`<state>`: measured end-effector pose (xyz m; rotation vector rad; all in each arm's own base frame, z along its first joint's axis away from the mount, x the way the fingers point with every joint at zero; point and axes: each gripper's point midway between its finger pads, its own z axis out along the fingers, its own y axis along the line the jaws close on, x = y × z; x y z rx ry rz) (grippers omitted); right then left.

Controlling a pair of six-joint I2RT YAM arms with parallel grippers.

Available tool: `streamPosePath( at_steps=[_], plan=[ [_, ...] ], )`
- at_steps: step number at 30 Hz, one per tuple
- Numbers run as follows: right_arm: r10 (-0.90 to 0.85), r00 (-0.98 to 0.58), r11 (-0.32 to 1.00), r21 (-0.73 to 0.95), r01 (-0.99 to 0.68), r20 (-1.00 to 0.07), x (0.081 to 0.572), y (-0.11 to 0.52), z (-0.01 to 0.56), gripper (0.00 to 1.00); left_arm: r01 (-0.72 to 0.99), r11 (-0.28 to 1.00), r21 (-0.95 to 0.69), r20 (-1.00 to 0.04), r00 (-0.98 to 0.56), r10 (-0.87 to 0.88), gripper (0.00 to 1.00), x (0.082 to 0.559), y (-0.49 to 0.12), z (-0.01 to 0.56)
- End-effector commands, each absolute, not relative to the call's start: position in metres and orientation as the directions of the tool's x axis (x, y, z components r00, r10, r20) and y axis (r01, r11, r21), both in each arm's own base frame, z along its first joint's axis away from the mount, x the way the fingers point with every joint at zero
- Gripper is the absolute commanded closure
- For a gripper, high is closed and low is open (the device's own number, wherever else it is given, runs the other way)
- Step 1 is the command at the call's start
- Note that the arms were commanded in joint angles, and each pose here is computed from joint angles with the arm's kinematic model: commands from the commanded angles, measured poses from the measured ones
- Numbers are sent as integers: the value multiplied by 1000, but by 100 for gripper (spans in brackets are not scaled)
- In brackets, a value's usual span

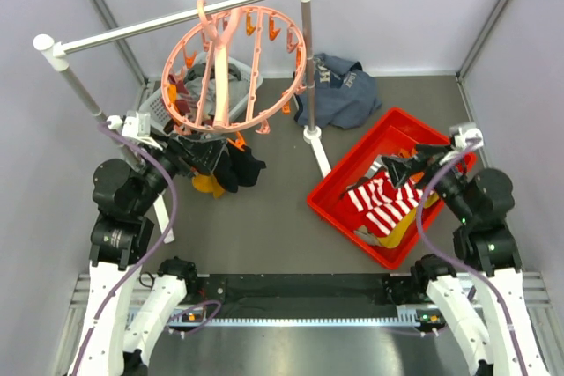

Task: Clip the socks to the hanger
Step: Open the clamp at the hanger.

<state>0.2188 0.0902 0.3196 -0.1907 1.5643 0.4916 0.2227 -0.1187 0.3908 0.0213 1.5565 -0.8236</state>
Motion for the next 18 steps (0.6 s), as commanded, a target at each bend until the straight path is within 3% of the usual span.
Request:
streamPosePath(
  at_steps=[1,7,12,18],
  plan=[
    [179,-183,780,253,-573,-967,225,127,336,1,482,732,-481,-866,-130,-484,2,225,-116,414],
    [194,-280,608,339,-718,-940,240,172,337,1,420,780,-464,-883,-148,-445,2,238,-109,397],
    [166,-171,557,236,-796,-971,255,225,351,1,385,820,-423,-905,-147,-398,2,244,-103,384],
    [253,-109,391,204,-898,-961,263,286,369,1,314,876,-367,-930,-96,-355,2,250,-86,380]
  ],
)
